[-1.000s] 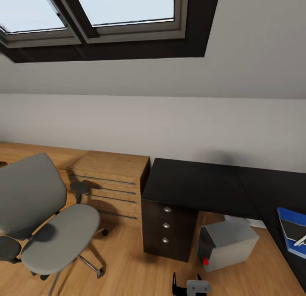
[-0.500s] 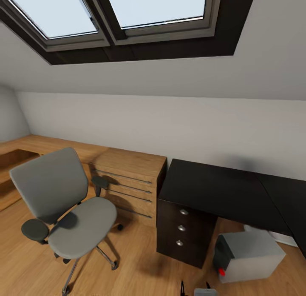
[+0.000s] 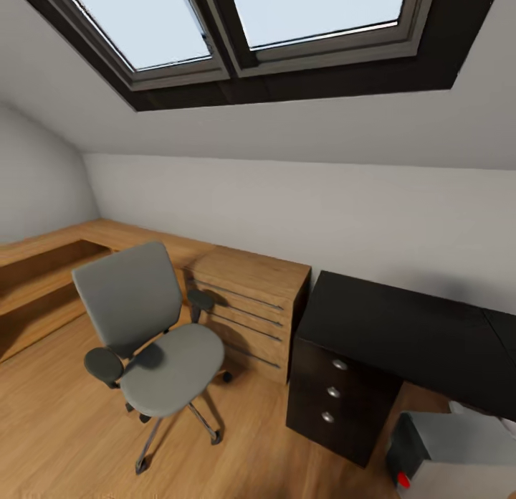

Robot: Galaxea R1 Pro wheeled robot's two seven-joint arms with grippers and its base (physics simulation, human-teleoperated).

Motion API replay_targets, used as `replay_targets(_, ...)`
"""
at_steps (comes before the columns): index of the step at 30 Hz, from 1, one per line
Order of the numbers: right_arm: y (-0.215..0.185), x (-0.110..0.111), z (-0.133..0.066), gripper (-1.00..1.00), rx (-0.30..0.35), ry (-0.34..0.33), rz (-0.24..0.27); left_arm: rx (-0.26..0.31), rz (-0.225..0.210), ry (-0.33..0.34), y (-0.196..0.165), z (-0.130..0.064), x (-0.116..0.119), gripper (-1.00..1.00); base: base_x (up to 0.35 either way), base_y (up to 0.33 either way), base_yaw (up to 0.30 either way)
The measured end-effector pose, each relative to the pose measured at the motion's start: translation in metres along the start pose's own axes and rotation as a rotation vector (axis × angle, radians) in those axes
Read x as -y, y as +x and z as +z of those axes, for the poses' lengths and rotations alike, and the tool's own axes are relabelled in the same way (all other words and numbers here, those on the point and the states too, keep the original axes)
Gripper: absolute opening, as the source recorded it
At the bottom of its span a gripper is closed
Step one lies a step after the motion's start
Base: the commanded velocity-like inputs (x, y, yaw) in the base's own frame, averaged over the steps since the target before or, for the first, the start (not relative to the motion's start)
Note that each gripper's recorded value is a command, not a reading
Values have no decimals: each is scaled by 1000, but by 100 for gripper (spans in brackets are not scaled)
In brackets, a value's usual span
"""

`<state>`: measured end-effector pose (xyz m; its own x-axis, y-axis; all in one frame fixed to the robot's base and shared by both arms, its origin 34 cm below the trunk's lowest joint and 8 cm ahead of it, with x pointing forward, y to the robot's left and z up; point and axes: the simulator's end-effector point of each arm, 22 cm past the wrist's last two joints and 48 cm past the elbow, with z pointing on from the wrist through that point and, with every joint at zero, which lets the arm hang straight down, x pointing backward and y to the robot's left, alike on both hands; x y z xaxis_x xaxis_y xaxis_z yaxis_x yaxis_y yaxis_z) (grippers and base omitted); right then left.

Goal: In the bedroom, organize the workspace by keeping the computer under the desk, ensuring the monitor is on the desk, placing the keyboard on the desk next to the monitor, placing the mouse on the desk next to the keyboard, moving the folder from the swivel chair onto the desk next to the mouse, stacking the notebook on top of the folder with the pen on top of the notebook, and positioning the swivel chair next to the desk.

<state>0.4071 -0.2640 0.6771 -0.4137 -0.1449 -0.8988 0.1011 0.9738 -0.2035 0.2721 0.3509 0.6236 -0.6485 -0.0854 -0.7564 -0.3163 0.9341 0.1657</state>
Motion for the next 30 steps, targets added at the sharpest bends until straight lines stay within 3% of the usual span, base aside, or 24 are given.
replay_targets(8, 6, -9, -8, 100, -17, -11, 6, -8, -6, 3, 2, -1, 1, 100, -203, 25, 265)
replay_targets(19, 7, -8, -9, 100, -20, -9, 8, -9, -7, 3, 3, -1, 2, 100, -13, 1, 98)
replay_targets(30, 7, -8, -9, 100, -21, -3, 10, -12, -8, 4, 4, -2, 3, 100, 0, 0, 241)
